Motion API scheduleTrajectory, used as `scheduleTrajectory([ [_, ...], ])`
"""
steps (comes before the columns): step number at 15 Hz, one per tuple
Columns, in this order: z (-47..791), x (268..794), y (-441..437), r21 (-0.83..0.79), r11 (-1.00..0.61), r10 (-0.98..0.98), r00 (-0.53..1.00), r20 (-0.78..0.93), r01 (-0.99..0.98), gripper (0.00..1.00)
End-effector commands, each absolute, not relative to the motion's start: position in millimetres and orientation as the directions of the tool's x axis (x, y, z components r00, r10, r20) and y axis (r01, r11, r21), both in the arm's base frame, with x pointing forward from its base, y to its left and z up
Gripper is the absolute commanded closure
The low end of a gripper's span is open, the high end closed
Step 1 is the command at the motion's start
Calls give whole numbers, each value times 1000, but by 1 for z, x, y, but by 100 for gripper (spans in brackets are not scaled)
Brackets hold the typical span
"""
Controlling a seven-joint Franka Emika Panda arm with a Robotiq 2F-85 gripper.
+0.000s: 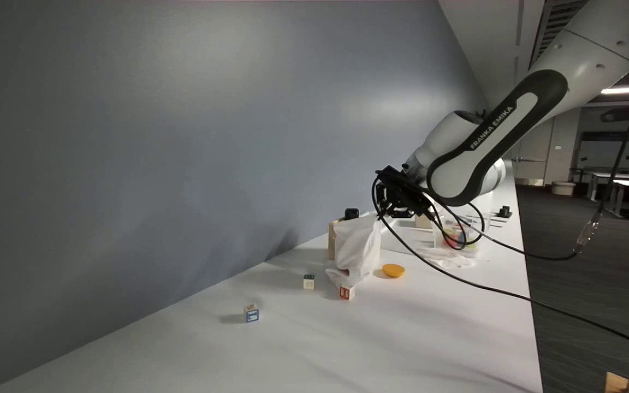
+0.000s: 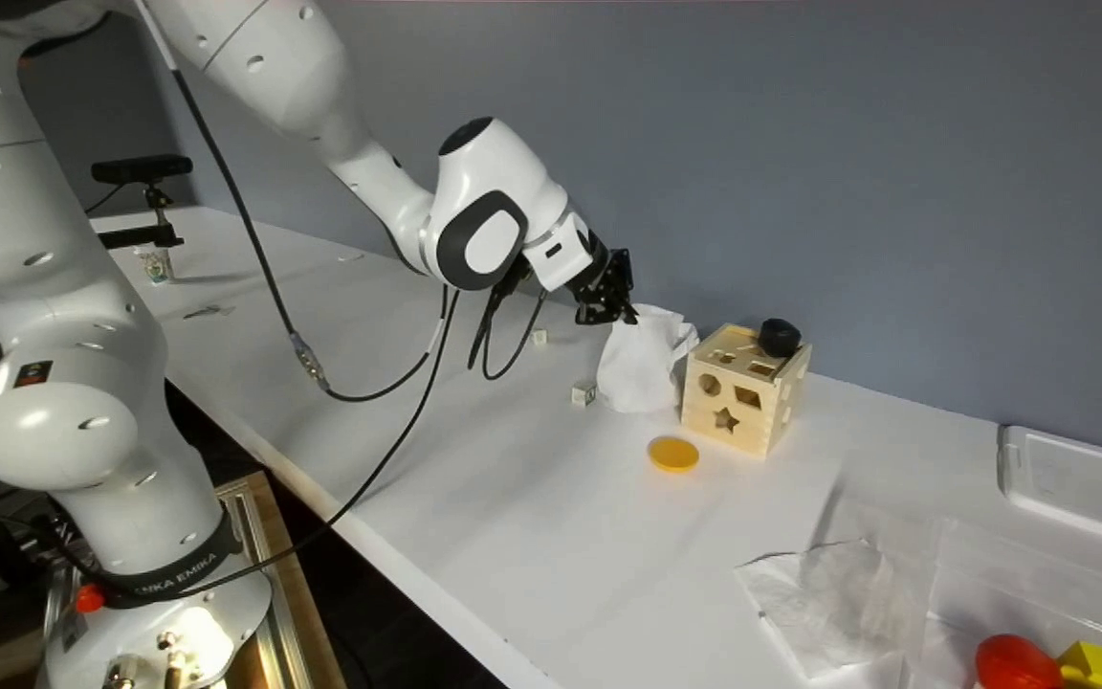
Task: Put one white square in the white bag.
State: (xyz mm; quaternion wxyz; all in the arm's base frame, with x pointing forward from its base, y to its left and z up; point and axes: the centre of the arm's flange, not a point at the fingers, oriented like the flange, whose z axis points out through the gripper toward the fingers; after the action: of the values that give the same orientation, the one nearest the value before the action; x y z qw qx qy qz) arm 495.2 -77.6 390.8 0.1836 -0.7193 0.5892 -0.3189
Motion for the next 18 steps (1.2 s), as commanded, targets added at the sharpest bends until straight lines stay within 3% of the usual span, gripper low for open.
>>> scheduleTrajectory([
  [1,404,492,-70,-695,-226,-967,75,242,-683,100],
  [18,340,494,-69,-561,-240,-964,127,232,-792,100],
])
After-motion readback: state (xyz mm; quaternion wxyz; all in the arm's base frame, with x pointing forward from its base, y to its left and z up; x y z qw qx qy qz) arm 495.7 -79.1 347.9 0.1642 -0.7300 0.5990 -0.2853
